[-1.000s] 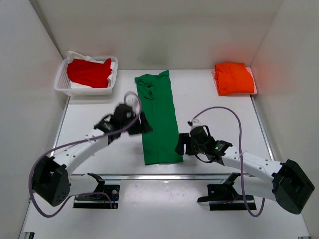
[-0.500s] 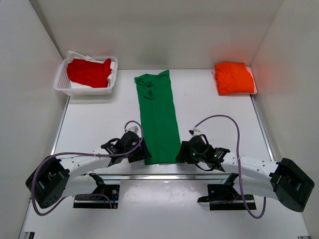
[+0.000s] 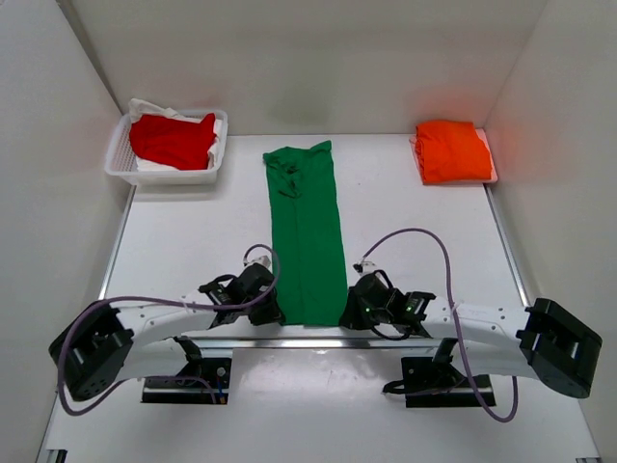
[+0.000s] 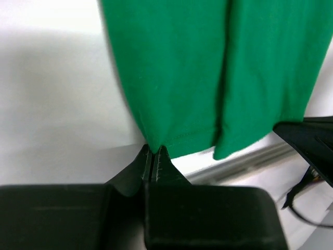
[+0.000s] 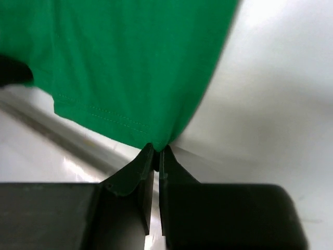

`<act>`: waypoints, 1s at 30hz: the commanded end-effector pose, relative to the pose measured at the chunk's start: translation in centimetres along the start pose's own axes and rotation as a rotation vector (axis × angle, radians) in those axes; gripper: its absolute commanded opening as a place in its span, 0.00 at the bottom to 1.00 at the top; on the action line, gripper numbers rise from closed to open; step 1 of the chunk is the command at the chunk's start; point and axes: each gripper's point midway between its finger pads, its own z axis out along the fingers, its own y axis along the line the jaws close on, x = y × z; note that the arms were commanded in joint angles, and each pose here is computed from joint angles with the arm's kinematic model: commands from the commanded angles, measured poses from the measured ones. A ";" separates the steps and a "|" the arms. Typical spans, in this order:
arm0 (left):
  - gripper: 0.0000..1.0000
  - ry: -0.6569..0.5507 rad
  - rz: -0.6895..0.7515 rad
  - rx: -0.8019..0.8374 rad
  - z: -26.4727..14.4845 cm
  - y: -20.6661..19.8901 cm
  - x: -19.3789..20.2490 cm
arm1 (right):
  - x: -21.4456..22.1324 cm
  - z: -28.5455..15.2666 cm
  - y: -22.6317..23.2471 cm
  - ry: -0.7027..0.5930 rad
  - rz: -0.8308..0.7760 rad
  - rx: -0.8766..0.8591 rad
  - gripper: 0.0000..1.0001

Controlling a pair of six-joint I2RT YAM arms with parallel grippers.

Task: Fold and stack the t-shirts
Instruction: Grab the bottom of the folded rectangular tshirt with both arms, then fold the folded rectangular tshirt in 1/3 of the way

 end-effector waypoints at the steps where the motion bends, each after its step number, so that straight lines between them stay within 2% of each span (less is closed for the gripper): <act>1: 0.00 0.084 0.008 -0.102 -1.7 4.3 3.2 | 3.4 -1.4 0.1 0.100 -0.037 0.000 0.00; 7: 0.00 0.099 -0.032 -0.080 -3.1 7.0 5.2 | 6.2 -2.8 0.5 0.180 -0.061 -0.039 0.00; 10: 0.00 0.065 -0.068 -0.026 -3.7 6.1 3.8 | 4.1 -3.4 1.7 0.146 -0.066 -0.085 0.00; 13: 0.00 0.021 -0.052 0.023 -5.0 3.3 0.6 | 0.6 -3.9 2.9 0.128 -0.077 -0.138 0.00; 16: 0.00 0.010 -0.016 -0.013 -5.3 2.5 -2.3 | -4.0 -4.5 3.8 0.092 -0.089 -0.177 0.00; 19: 0.00 -0.039 -0.022 0.020 -5.9 0.7 -7.0 | -8.3 -4.1 3.6 0.072 -0.091 -0.181 0.00; 20: 0.00 -0.060 -0.035 0.022 -5.9 0.7 -8.7 | -10.6 -4.4 3.7 0.028 -0.083 -0.180 0.00; 22: 0.00 -0.112 -0.026 0.035 -6.2 -0.4 -12.4 | -12.1 -3.4 3.1 0.057 -0.086 -0.174 0.00; 24: 0.00 -0.109 -0.020 0.014 -5.3 -0.2 -15.1 | -15.5 -3.3 3.4 0.017 -0.116 -0.180 0.00; 29: 0.00 -0.139 -0.006 0.043 -3.4 -1.8 -21.8 | -19.4 -0.3 2.0 0.040 -0.124 -0.133 0.00; 30: 0.00 -0.120 -0.014 0.031 -2.5 -1.3 -22.1 | -20.5 -0.2 2.3 0.021 -0.134 -0.138 0.00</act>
